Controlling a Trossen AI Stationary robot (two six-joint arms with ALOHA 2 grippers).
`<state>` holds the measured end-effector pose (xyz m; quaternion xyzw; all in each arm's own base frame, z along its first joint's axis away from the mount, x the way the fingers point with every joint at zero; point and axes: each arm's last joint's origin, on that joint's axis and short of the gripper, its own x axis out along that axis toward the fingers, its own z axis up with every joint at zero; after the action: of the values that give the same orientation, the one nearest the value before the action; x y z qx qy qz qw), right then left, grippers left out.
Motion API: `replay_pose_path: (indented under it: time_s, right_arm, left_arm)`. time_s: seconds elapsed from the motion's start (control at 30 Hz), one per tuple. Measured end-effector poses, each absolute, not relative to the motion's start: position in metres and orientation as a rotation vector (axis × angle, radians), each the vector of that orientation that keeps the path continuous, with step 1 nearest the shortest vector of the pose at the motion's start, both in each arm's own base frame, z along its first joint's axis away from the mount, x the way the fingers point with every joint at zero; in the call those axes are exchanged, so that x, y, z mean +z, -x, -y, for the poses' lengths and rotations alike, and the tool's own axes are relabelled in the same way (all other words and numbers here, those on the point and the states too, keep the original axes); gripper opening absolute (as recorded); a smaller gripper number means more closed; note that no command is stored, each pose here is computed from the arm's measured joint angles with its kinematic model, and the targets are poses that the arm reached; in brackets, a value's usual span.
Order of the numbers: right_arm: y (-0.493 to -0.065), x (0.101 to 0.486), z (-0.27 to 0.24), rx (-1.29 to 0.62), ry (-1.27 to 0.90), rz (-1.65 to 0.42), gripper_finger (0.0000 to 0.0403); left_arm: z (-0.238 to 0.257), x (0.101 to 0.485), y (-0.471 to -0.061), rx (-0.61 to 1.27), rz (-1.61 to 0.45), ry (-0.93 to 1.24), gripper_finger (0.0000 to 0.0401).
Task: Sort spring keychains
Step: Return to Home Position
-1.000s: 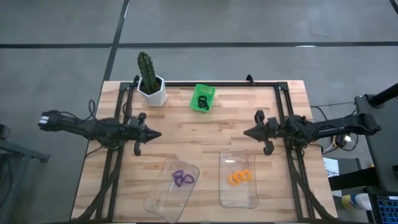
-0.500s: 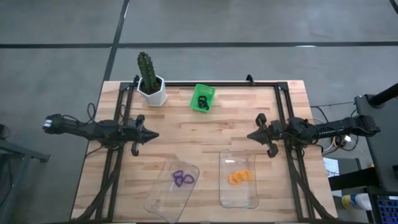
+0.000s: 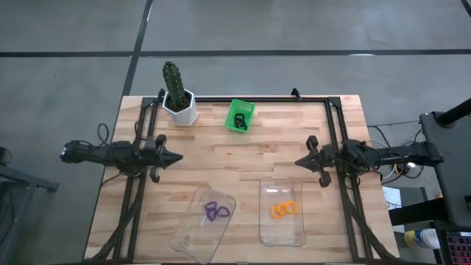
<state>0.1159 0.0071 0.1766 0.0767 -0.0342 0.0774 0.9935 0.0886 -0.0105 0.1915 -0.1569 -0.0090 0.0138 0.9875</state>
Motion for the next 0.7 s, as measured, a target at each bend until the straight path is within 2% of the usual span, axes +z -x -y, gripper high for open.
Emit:
replay_pose_path:
  time_s: [0.33, 0.7]
  right_arm:
    - [-0.097, 0.171, -0.006, 0.141, -0.143, 0.042, 0.0009]
    - [-0.101, 0.164, -0.006, 0.126, -0.158, -0.034, 0.0009]
  left_arm:
    - [0.009, 0.192, -0.088, 0.088, 0.035, 0.296, 0.0000]
    - [0.010, 0.184, -0.090, 0.085, -0.056, 0.345, 0.0000]
